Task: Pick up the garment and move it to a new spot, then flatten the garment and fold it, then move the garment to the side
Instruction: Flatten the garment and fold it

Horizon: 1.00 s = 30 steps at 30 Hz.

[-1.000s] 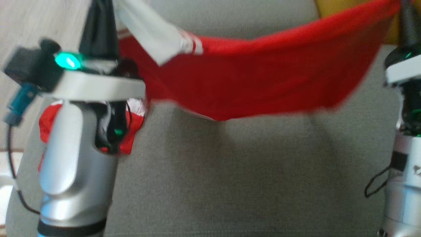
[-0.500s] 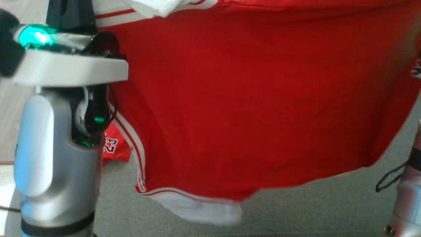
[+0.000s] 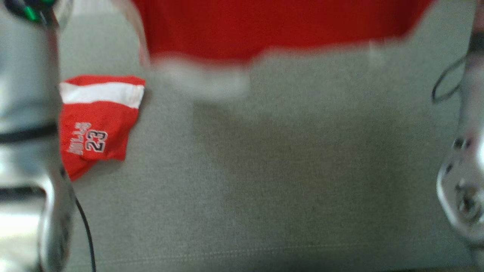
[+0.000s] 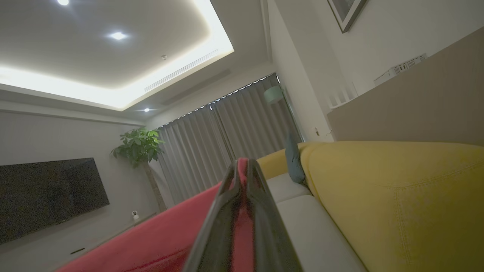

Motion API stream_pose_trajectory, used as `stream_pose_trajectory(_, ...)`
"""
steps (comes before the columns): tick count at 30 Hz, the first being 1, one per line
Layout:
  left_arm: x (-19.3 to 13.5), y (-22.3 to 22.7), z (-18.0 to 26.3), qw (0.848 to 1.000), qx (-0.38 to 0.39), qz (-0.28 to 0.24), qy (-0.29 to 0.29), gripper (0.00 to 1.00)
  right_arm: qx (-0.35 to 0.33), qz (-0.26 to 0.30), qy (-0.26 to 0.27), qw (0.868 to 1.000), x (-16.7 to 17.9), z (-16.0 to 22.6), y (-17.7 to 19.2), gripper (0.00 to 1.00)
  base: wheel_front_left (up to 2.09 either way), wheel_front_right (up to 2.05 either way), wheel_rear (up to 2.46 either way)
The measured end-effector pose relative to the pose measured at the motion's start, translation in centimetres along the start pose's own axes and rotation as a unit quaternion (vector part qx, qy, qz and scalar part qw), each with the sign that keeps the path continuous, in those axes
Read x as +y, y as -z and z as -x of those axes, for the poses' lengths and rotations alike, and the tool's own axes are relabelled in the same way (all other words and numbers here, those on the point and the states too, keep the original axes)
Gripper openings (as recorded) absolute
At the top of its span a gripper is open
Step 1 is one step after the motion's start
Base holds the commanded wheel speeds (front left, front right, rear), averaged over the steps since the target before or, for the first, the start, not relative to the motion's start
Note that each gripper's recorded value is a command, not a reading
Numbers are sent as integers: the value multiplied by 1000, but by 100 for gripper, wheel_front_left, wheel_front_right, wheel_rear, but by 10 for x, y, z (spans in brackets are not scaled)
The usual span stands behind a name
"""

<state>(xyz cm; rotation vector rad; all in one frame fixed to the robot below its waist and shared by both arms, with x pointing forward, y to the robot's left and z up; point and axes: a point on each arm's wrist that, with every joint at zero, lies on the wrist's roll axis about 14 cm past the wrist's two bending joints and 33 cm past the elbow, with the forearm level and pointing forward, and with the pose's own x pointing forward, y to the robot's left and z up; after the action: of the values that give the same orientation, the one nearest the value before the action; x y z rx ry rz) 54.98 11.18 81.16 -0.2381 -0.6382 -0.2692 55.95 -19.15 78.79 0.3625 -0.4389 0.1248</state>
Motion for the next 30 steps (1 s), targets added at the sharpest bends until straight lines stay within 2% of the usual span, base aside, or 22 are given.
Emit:
stream_pose_trajectory(7,9,9,-46,999,-42,6,4,0,-58,43,-6,997,1,-46,14,0,0,0,0)
stream_pose_trajectory(11,19,63,-35,1000,9,12,3,0,-3,46,9,999,-16,-49,74,0,0,0,0)
stream_pose_trajectory(15,22,133,3,996,92,18,6,0,91,61,10,994,-29,-25,158,0,0,0,0)
stream_pose_trajectory(19,38,193,65,983,182,21,-14,0,201,63,19,977,-44,25,237,0,0,0,0)
stream_pose_trajectory(20,38,193,65,983,182,21,-14,0,201,63,19,977,-44,25,237,0,0,0,0)
stream_pose_trajectory(23,43,213,102,975,221,24,-28,0,261,77,26,962,-59,56,264,0,0,0,0)
stream_pose_trajectory(30,36,219,163,962,270,14,-23,0,337,106,20,935,-72,95,276,0,0,0,0)
